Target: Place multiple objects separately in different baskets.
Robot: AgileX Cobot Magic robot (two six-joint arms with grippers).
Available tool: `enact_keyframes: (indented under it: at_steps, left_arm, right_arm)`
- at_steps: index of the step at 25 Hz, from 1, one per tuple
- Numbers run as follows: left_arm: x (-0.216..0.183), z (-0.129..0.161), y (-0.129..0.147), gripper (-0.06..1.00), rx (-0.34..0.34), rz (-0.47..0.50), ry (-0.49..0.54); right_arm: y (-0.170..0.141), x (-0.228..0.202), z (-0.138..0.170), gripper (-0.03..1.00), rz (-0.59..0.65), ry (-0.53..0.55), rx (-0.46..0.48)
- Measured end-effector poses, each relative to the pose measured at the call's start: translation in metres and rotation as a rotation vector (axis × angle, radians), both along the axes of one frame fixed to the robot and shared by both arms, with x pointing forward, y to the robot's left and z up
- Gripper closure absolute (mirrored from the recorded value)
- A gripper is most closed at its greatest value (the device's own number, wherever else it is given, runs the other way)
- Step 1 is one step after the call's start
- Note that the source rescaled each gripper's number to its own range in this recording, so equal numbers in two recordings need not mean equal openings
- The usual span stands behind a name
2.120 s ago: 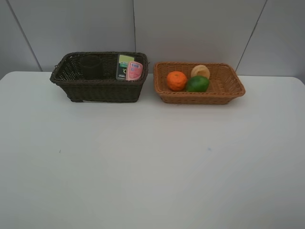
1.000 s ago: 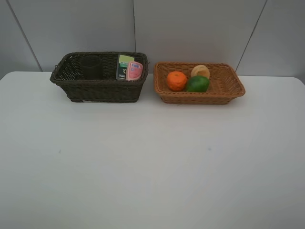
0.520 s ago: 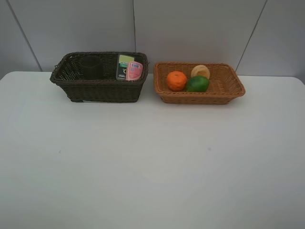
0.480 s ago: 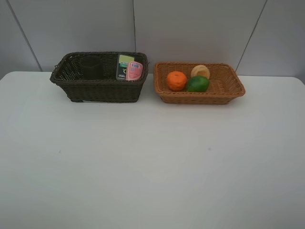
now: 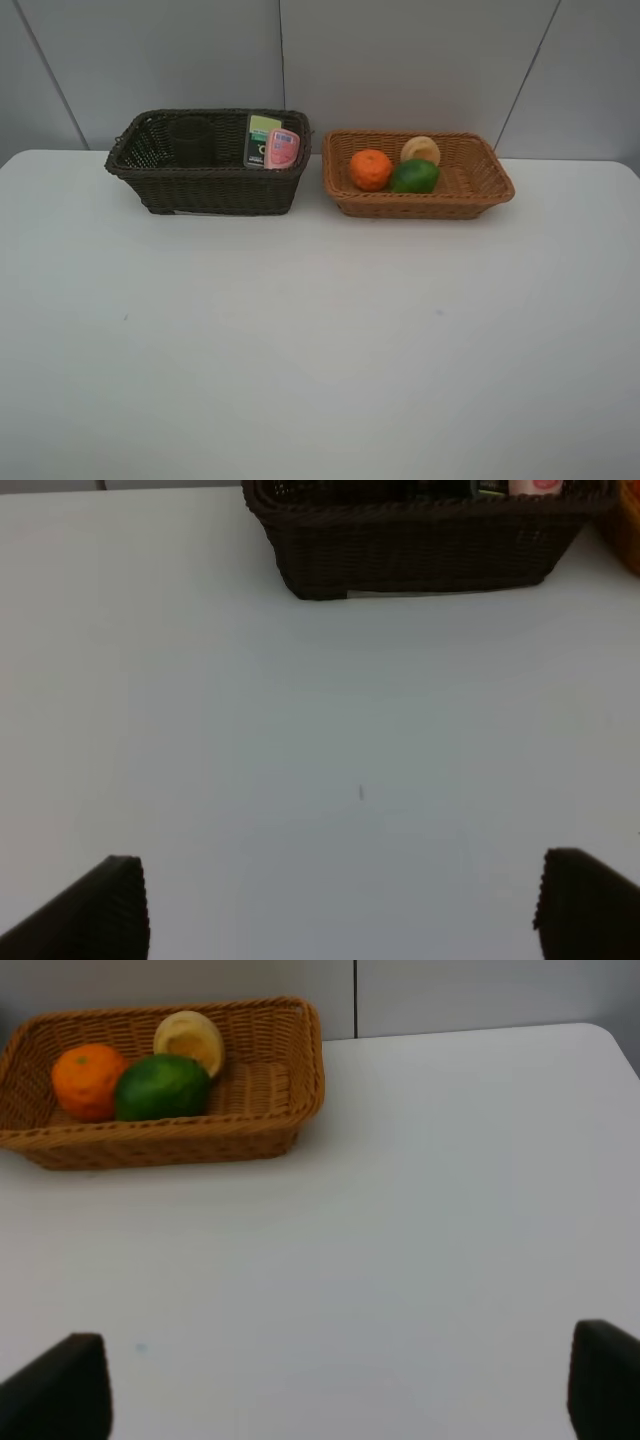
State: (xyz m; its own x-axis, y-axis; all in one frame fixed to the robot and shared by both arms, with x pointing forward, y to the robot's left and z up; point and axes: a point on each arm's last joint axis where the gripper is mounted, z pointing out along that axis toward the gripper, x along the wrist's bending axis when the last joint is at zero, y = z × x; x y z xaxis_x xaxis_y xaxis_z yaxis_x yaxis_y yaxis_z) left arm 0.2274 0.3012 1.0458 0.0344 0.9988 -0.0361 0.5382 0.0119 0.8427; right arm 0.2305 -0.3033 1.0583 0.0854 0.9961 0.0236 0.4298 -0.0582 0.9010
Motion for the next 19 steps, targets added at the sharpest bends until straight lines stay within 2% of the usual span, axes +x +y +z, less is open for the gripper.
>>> enact_keyframes:
  at_steps: [19]
  left_arm:
    - [0.0000, 0.0000, 0.0000, -0.06, 0.000, 0.000, 0.000]
  right_arm:
    - [0.0000, 0.0000, 0.0000, 0.00, 0.000, 0.000, 0.000]
